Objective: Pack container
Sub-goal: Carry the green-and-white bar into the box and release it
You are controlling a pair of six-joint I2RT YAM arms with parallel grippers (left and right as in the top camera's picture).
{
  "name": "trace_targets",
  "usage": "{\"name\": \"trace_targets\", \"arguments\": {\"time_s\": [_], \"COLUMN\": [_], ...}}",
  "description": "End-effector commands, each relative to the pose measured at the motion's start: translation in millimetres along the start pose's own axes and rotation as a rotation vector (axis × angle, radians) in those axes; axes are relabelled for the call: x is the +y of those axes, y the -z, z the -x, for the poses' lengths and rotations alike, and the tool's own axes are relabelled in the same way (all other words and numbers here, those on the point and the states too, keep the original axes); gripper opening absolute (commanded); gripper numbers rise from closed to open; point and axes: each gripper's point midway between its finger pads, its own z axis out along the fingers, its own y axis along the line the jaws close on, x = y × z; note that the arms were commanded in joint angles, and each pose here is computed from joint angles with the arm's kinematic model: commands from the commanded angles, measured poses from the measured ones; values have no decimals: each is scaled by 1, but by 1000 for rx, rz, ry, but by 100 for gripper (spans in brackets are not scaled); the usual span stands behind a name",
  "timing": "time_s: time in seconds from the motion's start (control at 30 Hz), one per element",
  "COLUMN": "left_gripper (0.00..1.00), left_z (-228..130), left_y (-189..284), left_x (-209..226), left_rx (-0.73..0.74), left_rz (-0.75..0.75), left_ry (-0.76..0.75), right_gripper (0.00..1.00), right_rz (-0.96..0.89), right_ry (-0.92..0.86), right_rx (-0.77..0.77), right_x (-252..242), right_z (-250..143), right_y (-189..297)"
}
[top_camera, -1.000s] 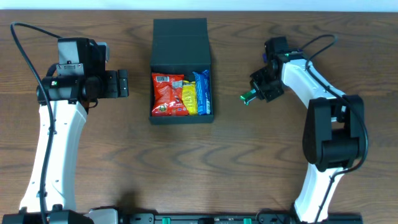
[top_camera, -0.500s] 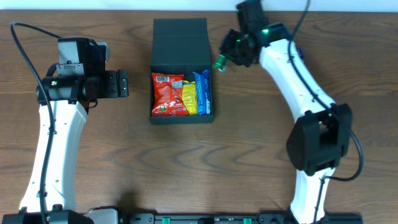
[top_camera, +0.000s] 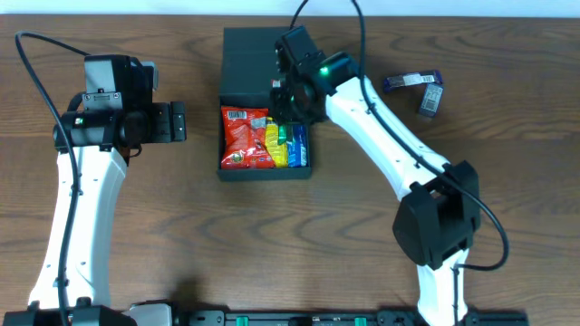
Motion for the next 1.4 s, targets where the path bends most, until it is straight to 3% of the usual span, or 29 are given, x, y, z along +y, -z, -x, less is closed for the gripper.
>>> {"name": "trace_targets", "arguments": {"time_s": [0.0,0.73,0.77,0.87,0.97,1.17,1.37], "left_gripper": [95,95,95,95,95,95,95], "left_z": [8,8,8,8,8,8,8], "left_y": [8,8,8,8,8,8,8], "left_x": [2,2,2,2,2,2,2], "left_rx": [-27,-27,-27,-27,-27,-27,-27], "left_rz": [12,8,8,8,8,8,8], "left_ry": [-10,-9,-9,-9,-9,-10,-10], "right_gripper": [25,24,26,52,66,70,75], "right_rz": [-26,-59,-59,-72,-85,-51,-156], "right_ry": [43,-27,-28,-29,-35,-111,-217], "right_rx": [44,160,160,150,137,39,-260], "right_x": [-4,-6,-6,-8,-12,-14,-50], "right_z": [-11,-36,-36,-34,-31,2,66], "right_y": [-10,-60,-60,-61,-60,-20,60]}}
